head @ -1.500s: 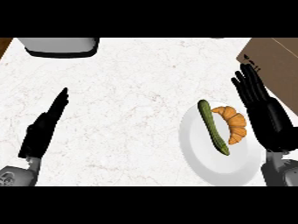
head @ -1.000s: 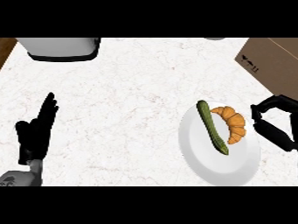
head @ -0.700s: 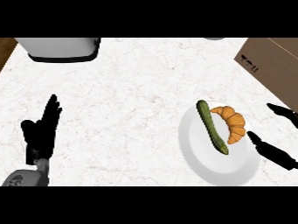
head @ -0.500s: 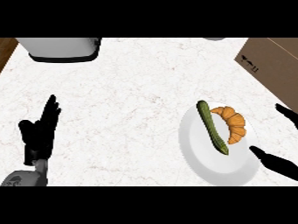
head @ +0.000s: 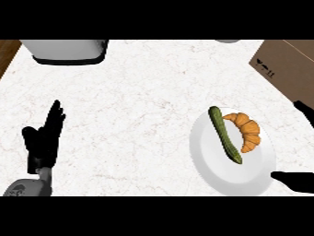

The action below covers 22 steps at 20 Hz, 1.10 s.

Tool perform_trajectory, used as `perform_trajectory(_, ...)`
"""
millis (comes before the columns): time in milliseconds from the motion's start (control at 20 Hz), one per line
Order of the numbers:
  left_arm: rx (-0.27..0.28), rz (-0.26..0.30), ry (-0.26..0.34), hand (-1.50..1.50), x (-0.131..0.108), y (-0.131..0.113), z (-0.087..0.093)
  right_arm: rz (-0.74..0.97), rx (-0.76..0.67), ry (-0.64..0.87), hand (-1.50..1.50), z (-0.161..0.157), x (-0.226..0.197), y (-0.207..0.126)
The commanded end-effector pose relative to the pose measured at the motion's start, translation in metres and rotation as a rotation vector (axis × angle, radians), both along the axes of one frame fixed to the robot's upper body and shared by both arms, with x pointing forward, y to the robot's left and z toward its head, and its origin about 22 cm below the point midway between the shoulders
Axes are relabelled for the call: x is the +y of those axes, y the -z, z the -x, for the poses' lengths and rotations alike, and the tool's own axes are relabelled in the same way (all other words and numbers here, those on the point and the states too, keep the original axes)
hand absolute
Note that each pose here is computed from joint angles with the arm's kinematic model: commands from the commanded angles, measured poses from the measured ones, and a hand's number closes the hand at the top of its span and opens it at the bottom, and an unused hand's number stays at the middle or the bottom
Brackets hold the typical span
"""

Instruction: Pick the squash from the plate and place it in the cardboard box

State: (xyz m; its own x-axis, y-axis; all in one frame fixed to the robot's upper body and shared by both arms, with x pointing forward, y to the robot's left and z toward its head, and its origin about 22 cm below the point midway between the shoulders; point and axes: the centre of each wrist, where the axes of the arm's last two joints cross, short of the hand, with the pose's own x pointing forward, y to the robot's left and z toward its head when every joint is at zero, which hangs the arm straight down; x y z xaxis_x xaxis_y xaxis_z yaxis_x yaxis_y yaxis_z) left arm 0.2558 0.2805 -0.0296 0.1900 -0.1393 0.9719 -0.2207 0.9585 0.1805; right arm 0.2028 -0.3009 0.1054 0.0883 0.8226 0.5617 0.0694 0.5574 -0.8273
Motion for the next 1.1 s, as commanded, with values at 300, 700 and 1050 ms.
perform_trajectory(300,0.013,0.003,0.017,0.0,-0.013,-0.002,-0.004,0.119,0.24,0.007,-1.5,-0.039,0.065,-0.032)
perform_trajectory(700,-0.015,0.007,0.004,0.0,-0.01,-0.011,-0.012,0.154,0.383,0.028,-1.5,-0.057,0.092,-0.013)
perform_trajectory(1050,-0.005,0.02,0.009,0.0,0.008,0.009,0.004,0.132,0.411,0.033,-1.5,-0.046,0.123,0.008)
